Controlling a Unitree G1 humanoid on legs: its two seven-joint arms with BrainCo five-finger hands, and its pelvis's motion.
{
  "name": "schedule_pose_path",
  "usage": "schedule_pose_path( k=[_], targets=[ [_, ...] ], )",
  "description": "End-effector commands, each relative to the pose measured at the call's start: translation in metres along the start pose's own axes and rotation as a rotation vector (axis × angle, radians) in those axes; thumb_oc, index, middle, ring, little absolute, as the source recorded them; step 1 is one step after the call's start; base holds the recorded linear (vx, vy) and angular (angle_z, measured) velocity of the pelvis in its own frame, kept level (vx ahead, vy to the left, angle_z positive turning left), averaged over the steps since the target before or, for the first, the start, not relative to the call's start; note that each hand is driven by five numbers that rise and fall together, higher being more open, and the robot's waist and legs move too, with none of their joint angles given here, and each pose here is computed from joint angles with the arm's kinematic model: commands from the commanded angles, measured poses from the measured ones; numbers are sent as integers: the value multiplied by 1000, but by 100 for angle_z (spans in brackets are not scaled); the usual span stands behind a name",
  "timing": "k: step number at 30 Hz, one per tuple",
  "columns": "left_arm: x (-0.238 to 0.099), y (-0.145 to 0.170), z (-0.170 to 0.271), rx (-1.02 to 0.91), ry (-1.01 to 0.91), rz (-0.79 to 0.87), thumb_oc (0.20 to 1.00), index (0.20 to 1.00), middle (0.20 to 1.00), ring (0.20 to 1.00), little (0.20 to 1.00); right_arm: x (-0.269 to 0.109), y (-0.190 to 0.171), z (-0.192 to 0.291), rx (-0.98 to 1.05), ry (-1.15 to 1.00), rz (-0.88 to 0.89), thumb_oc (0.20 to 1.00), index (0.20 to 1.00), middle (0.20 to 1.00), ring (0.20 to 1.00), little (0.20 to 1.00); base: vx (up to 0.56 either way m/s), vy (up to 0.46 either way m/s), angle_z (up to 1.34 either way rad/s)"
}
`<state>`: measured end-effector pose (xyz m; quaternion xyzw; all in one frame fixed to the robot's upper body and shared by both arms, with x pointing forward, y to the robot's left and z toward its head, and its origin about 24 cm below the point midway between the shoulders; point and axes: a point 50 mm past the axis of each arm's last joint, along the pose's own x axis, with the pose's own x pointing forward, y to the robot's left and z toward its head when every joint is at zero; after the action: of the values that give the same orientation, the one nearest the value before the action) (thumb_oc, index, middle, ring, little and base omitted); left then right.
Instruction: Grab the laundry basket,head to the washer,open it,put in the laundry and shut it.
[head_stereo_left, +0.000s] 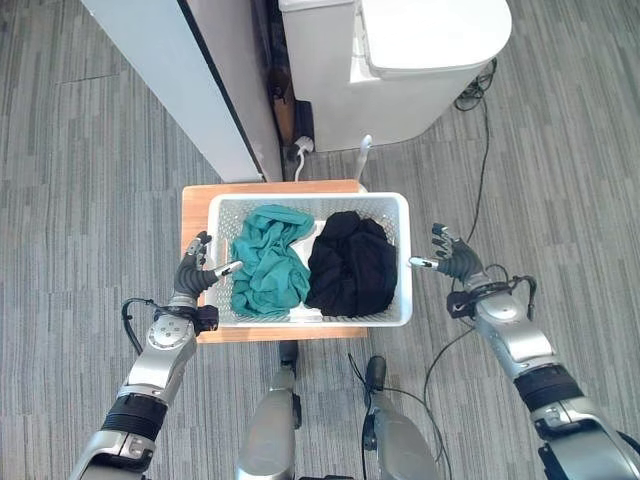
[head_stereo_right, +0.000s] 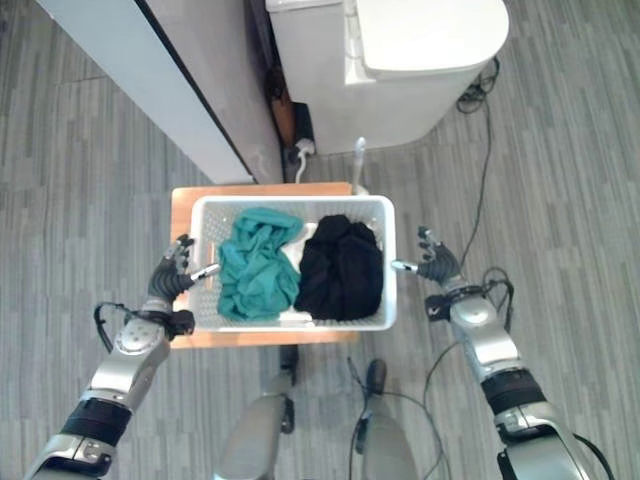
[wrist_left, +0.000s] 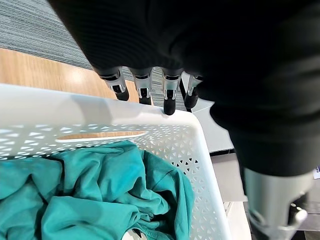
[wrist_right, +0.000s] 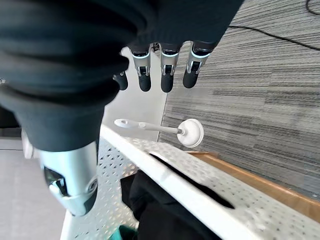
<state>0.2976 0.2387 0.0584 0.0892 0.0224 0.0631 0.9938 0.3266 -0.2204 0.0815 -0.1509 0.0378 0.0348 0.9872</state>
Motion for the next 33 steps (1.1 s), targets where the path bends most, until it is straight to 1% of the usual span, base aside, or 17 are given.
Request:
schedule_pose_path(
  k=[1,9,11,14,16,18,20,22,27,28,30,33],
  targets=[
    [-4,0,-13,-6,43,32,1000,1000,1000,1000,1000,-5,-1,20,-24,-109,44,1000,1000,1000,1000,1000,0,0,0],
    [4,9,-7,-31,26,120,1000,1000,1000,1000,1000,-5,4,17,-12,-99,51,1000,1000,1000,1000,1000,2,-1,0],
    [7,7,-11,-94,42,159,1000,1000,1000,1000,1000,-5,9,16,-2,-101,59,1000,1000,1000,1000,1000,15,-2,-4],
    [10,6,-5,-216,12,239,1000,1000,1000,1000,1000,-4,16,15,0,-97,71,1000,1000,1000,1000,1000,5,-7,-3],
    [11,7,-3,-216,4,260,1000,1000,1000,1000,1000,-4,17,14,4,-95,73,1000,1000,1000,1000,1000,6,-10,-9],
    [16,11,3,-204,-20,318,1000,1000,1000,1000,1000,-4,21,12,9,-96,78,1000,1000,1000,1000,1000,21,-23,-7],
    [18,12,5,-206,-27,332,1000,1000,1000,1000,1000,-4,23,12,10,-94,81,1000,1000,1000,1000,1000,0,0,0],
    [19,19,10,-197,-49,391,1000,1000,1000,1000,1000,-5,25,8,9,-83,90,1000,1000,1000,1000,1000,0,0,0],
    [16,33,16,-191,-87,462,1000,1000,1000,1000,1000,-7,27,0,20,-57,98,1000,1000,1000,1000,1000,0,0,0],
    [15,36,17,-188,-93,473,1000,1000,1000,1000,1000,-7,27,-3,25,-44,98,1000,1000,1000,1000,1000,0,0,0],
    [8,51,27,-211,-161,523,1000,1000,1000,1000,1000,-8,27,-21,40,32,98,1000,1000,1000,1000,1000,45,-15,-1],
    [4,59,31,-194,-187,546,1000,1000,1000,1000,1000,-10,27,-30,33,70,104,1000,1000,1000,1000,1000,35,-3,0]
  ],
)
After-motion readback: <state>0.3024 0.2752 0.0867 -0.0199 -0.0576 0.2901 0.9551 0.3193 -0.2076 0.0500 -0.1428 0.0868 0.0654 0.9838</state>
